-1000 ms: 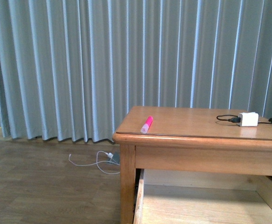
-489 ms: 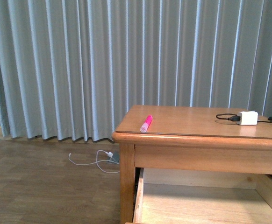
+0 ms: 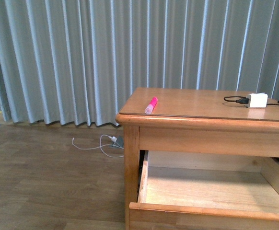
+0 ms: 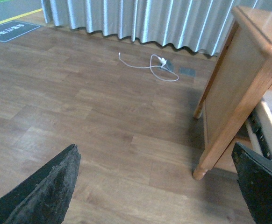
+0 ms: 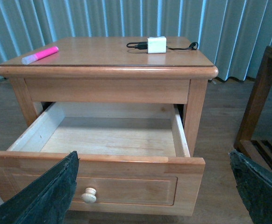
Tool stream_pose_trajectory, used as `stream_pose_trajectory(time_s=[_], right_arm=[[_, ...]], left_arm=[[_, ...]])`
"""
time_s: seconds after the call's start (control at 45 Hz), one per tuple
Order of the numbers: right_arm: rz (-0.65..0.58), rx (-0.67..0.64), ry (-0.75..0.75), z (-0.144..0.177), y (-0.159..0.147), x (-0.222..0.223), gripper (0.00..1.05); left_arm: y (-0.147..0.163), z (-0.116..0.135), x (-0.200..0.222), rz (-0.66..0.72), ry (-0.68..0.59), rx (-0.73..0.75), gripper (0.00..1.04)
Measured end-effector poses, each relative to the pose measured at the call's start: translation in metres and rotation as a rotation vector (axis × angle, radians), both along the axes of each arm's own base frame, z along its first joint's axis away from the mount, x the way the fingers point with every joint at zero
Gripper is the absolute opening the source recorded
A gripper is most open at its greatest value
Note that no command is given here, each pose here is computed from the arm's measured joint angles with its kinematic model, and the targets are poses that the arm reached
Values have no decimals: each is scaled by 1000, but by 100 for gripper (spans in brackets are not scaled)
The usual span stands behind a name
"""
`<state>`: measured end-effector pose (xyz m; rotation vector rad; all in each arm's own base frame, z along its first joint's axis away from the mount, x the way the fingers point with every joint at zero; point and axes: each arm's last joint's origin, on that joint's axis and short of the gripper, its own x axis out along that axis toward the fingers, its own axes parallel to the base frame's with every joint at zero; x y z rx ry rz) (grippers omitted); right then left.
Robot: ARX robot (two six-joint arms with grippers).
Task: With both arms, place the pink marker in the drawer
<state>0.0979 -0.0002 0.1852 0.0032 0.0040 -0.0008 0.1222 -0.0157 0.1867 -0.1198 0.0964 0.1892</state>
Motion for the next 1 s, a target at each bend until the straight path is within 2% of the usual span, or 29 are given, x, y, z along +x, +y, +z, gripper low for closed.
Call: stream_pose_trajectory(time_s=[0.133, 0.311, 0.556, 0.778, 1.0], right_arm=[[0, 0, -2, 0, 0, 0, 96], [0, 0, -2, 0, 0, 0, 96], [0, 0, -2, 0, 0, 0, 96], [0, 0, -2, 0, 0, 0, 96], [0, 0, -2, 0, 0, 0, 96]], left_arm=[[-19, 41, 51, -99, 1, -2, 99], [-53, 61, 115, -244, 42, 41, 99], [-112, 74, 202, -398, 72, 97, 99], [-152, 78, 258, -435, 79, 112, 99], [-179, 83, 298, -431, 57, 135, 99]])
